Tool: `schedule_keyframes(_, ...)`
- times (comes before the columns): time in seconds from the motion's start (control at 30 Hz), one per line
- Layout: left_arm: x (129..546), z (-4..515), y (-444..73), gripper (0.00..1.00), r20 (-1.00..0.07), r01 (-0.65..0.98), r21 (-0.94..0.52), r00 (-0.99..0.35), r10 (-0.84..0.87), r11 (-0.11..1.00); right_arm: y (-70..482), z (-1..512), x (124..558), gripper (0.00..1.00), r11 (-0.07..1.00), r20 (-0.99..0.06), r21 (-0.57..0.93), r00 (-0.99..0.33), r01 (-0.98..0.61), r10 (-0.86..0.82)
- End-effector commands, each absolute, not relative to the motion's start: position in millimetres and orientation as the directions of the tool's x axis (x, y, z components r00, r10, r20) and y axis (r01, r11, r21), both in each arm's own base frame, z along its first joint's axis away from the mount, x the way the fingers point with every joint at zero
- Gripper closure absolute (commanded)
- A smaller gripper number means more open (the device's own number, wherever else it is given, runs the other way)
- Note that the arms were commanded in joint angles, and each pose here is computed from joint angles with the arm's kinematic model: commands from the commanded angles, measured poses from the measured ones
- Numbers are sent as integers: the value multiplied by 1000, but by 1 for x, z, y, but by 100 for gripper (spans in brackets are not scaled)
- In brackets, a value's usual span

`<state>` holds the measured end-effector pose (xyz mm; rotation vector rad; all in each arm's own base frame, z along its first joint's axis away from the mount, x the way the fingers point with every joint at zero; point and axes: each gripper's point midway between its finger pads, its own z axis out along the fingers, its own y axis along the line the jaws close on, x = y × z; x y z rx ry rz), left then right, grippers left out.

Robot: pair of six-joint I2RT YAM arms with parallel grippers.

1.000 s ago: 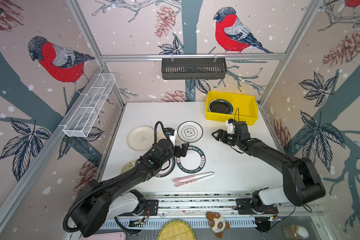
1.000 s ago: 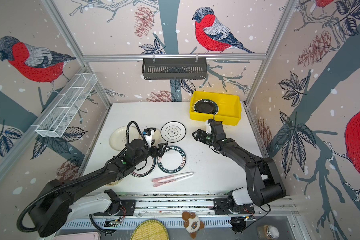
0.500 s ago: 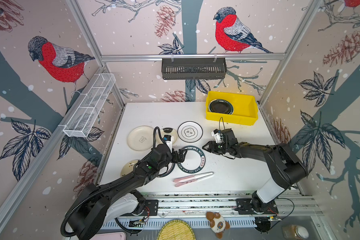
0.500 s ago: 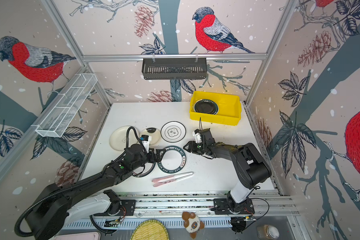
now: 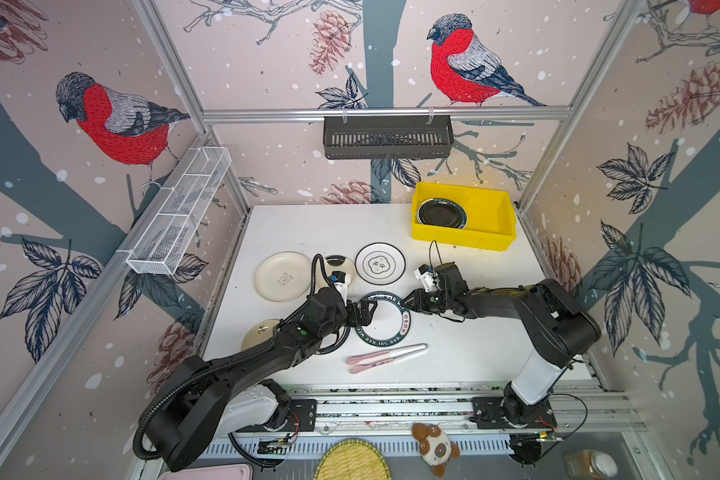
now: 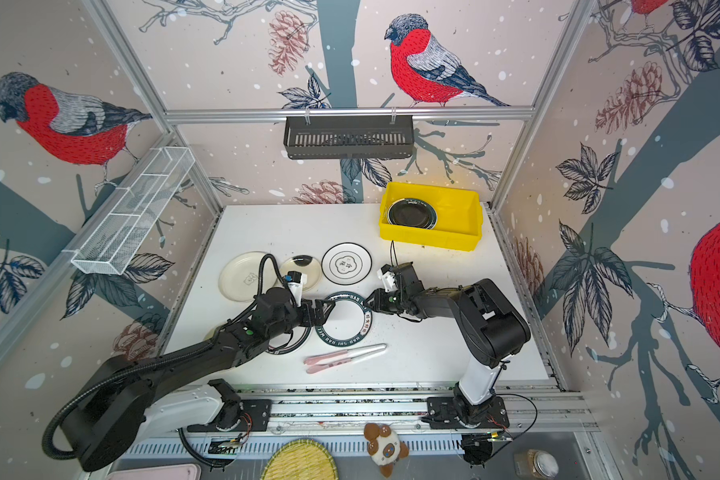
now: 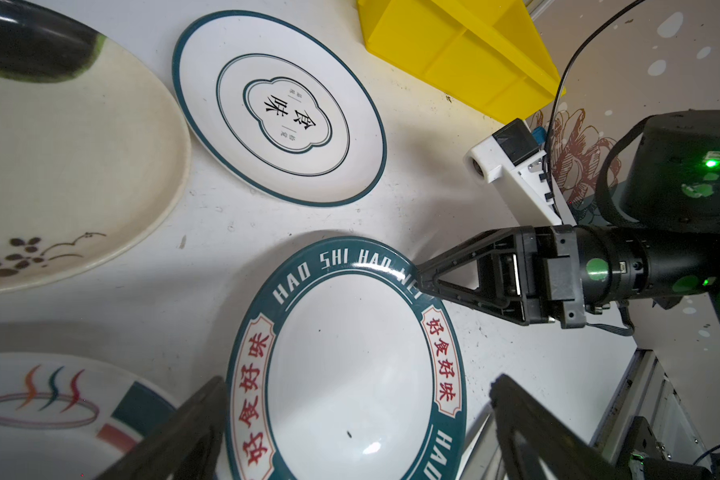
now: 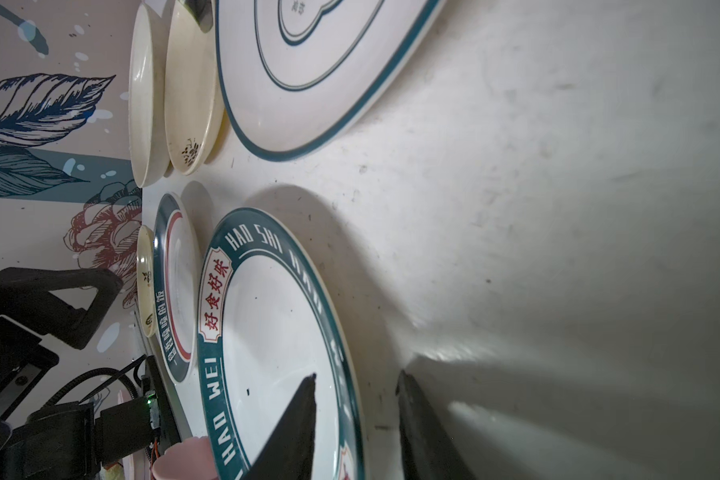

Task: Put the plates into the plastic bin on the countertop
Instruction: 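Close the right gripper on the HAO SHI HAO WEI plate's rim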

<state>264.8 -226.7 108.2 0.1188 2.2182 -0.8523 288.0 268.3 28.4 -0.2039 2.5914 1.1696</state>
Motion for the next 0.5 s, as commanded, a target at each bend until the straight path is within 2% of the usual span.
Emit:
schedule_keyframes(0.0, 271, 120, -235, 2, -691, 357, -560, -699, -184, 747, 258, 10, 280, 67, 720, -282, 661, -959, -214, -27)
schedule_keyframes(0.47, 277, 120, -246, 2, -690, 379, -567, -703, -170, 731, 251, -3, 280, 87, 784, -289, 581, -956, -219, -52)
